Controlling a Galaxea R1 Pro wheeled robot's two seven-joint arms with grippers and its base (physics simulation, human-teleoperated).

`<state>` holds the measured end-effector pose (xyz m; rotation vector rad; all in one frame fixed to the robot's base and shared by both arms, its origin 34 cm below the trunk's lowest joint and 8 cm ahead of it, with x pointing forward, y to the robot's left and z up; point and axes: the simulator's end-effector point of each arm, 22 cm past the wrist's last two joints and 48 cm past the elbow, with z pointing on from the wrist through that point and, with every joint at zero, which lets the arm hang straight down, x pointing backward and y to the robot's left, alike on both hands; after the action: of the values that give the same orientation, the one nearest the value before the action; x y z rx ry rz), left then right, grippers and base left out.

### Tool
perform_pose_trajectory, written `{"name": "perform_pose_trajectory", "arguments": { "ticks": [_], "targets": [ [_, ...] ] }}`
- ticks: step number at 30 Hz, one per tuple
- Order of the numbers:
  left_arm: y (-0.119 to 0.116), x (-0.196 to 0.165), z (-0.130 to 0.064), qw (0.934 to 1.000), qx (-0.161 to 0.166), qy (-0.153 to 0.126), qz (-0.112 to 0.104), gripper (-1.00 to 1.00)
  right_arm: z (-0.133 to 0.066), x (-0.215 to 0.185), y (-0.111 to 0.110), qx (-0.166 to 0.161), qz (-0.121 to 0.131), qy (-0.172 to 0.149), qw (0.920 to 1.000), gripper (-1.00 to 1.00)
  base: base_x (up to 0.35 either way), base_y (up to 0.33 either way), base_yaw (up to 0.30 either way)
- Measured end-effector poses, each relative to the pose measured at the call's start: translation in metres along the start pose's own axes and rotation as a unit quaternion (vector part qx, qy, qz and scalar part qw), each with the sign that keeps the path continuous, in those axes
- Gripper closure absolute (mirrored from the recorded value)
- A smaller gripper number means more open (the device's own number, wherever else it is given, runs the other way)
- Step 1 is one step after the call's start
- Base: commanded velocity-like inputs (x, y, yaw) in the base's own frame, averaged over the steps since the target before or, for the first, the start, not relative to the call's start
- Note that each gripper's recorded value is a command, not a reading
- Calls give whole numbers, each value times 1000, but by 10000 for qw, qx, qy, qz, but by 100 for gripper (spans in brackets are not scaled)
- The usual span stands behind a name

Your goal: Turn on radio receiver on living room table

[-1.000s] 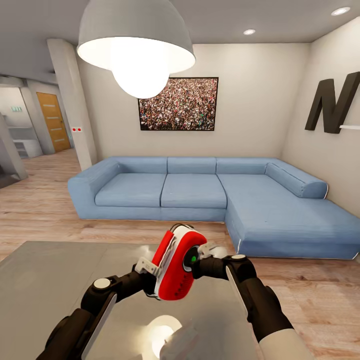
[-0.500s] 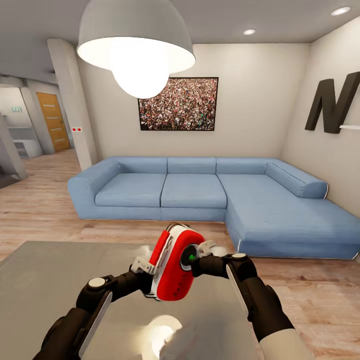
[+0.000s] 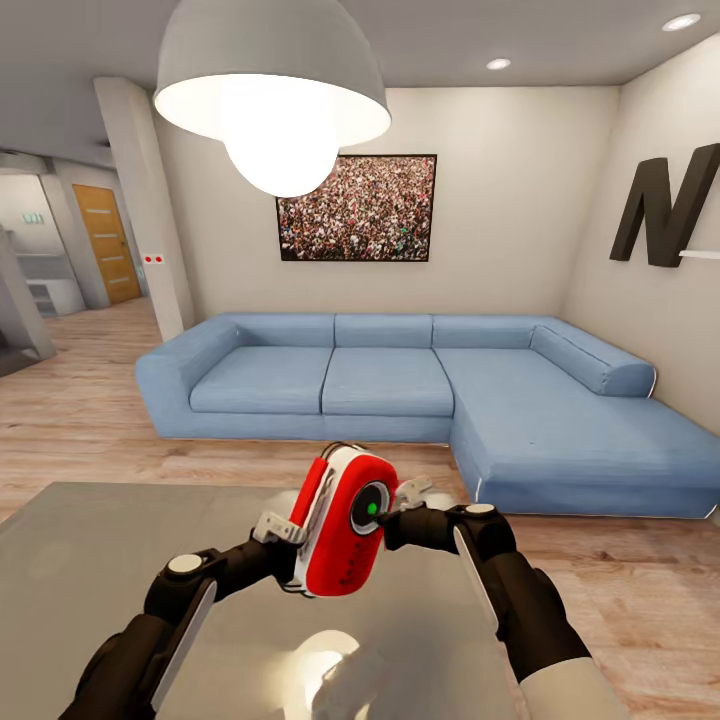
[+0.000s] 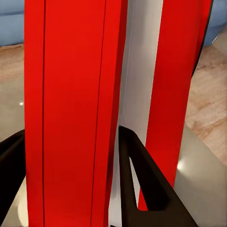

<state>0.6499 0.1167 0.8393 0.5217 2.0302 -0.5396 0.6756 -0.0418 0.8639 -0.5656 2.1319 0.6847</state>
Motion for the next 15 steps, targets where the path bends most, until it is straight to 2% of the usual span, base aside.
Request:
{"name": "perform_pose_trajectory", "arguments": {
  "ticks": [11, 15],
  "targets": [
    [12, 2, -3, 9999, -104, -13, -101, 100, -4, -7, 0, 23, -47, -75, 10000, 100, 0, 0, 0],
    [28, -1, -10, 9993, -264, -98, -226, 100, -9, -16, 1, 47, -107, -171, 9998, 100, 0, 0, 0]
  ]
}}
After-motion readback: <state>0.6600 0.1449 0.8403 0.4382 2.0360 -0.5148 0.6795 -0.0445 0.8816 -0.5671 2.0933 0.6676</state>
